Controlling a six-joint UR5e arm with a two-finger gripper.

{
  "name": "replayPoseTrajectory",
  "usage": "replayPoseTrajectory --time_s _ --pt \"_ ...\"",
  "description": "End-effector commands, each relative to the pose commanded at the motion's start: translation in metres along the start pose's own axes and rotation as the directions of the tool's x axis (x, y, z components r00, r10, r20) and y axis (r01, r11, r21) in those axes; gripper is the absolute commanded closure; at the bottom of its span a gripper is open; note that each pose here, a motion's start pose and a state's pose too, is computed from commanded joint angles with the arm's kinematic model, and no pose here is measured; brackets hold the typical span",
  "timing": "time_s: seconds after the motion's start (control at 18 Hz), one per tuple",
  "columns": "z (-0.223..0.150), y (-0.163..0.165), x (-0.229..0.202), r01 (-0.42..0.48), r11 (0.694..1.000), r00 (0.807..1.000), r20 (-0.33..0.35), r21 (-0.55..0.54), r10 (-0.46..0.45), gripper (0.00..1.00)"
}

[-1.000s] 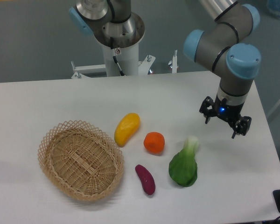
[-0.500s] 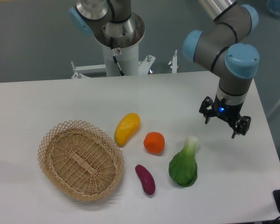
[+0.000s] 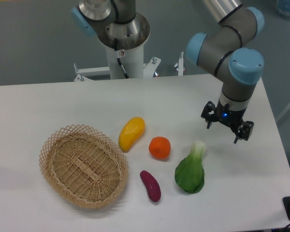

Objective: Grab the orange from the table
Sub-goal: 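Move the open gripper over the orange and lower it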

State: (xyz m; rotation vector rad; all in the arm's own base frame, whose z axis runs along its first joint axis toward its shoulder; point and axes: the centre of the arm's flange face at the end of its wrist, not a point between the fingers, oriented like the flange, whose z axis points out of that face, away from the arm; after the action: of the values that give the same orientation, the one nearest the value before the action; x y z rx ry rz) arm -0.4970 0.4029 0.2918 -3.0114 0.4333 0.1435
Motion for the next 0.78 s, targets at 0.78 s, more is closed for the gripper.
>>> replayPoseTrajectory --time_s 0.78 --pt "0.030 -0.029 0.081 -0.288 0.957 0.957 -0.019 0.021 0.288 0.00"
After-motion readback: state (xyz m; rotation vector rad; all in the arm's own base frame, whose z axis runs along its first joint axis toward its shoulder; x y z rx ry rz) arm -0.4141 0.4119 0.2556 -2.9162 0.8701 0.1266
